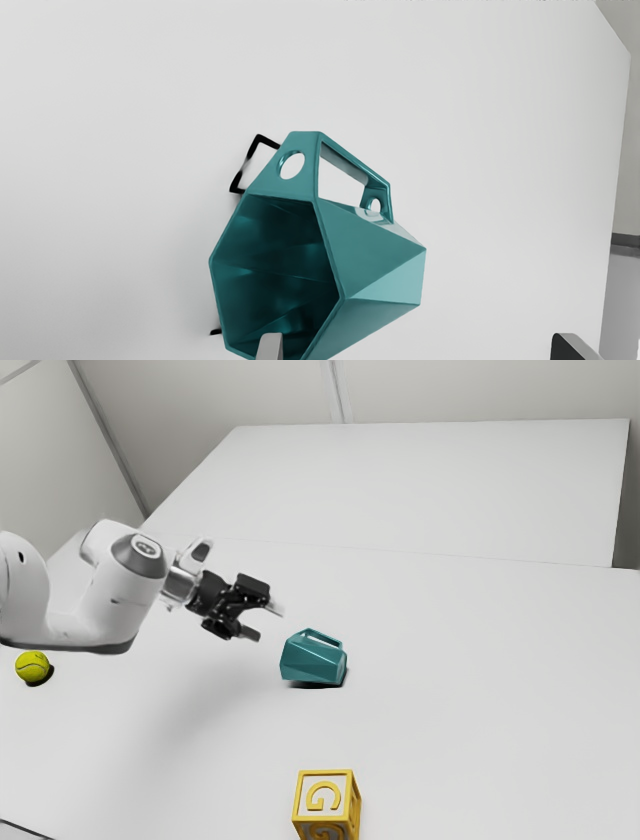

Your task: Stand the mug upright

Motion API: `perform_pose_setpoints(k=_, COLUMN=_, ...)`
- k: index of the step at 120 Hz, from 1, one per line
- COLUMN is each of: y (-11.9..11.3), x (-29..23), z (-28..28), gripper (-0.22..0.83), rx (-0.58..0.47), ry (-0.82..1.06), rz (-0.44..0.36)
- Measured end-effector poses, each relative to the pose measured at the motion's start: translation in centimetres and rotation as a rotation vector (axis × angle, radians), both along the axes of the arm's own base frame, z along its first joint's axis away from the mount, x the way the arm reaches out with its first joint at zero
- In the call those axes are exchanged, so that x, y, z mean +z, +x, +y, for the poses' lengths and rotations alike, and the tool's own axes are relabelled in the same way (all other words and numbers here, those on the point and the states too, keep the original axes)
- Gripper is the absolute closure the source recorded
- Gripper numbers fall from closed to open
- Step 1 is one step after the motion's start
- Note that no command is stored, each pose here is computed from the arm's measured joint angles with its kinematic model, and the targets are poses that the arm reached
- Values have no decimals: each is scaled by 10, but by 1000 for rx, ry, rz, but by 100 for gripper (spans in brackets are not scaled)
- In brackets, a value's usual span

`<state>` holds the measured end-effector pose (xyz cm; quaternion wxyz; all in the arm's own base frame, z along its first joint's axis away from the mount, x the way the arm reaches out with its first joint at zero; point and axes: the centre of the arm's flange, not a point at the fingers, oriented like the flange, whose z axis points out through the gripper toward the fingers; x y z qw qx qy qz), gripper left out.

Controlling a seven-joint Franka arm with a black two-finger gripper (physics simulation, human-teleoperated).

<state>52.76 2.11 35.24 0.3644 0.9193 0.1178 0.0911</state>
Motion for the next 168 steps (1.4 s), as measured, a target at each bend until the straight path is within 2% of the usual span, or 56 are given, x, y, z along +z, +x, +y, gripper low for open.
perform_pose_setpoints(k=46, y=-6, x=-58, z=-7, gripper=2, rx=-51, ry=-74, rz=-67)
perform_pose_setpoints(k=97, y=-7, x=-72, z=-22, gripper=3, rx=-124, ry=-197, rz=-203)
perform_pose_setpoints(k=122, y=-9, x=-79, z=-31, gripper=4, rx=-170, ry=-244, rz=-230)
perform_pose_setpoints(k=133, y=-9, x=-80, z=-33, gripper=13, rx=-188, ry=-254, rz=-242)
perform_pose_setpoints(k=158, y=-10, x=-80, z=-38, gripper=50, rx=-217, ry=-260, rz=-264)
perform_pose_setpoints(k=168, y=-10, x=-79, z=-38, gripper=61, rx=-224, ry=-259, rz=-273)
